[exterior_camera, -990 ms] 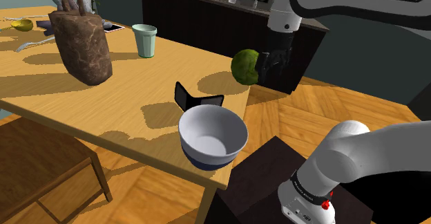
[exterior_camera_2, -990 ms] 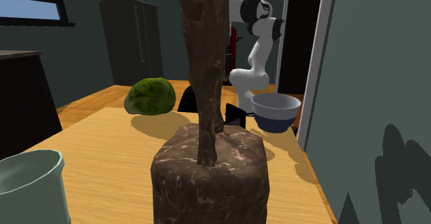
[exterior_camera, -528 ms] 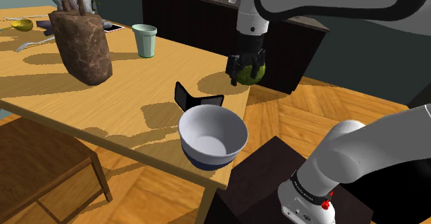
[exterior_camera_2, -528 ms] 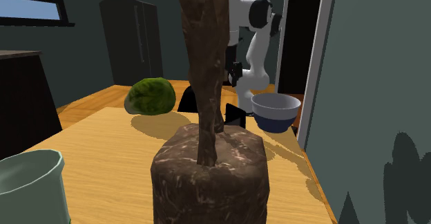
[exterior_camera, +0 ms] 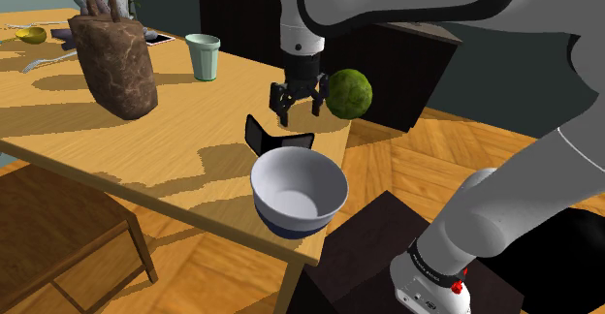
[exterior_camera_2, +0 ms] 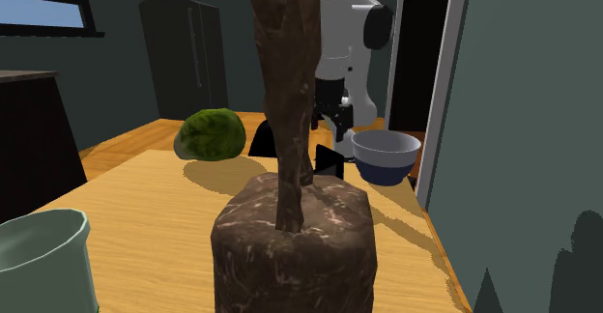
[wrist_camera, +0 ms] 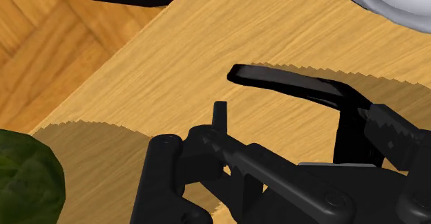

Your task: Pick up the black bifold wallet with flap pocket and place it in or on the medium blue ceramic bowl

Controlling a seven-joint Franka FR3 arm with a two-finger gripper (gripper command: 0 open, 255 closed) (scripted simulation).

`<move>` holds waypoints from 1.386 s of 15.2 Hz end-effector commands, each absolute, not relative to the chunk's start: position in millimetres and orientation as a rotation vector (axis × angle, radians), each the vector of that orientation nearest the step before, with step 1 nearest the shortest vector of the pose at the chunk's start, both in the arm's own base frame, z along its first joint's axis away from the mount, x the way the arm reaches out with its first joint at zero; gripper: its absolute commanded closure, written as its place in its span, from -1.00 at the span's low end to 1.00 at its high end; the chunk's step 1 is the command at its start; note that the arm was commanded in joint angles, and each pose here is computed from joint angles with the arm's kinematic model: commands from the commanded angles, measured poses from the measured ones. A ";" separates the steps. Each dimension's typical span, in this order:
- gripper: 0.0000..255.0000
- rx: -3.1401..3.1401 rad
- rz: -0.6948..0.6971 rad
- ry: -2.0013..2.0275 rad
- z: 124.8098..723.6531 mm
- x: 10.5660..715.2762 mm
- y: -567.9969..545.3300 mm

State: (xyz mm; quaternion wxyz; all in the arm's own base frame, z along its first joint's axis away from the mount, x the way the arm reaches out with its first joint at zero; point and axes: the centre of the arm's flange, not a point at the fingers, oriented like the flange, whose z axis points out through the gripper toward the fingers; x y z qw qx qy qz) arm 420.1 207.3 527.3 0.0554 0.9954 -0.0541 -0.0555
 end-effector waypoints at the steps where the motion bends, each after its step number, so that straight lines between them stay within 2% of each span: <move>1: -1.00 3.020 -0.172 -0.175 518.4 435.5 231.5; 6: -1.00 3.014 -0.179 -0.197 502.9 470.0 278.5; 14: -1.00 3.014 -0.179 -0.197 463.4 464.9 274.1; 21: -1.00 3.014 -0.179 -0.197 463.5 465.0 274.2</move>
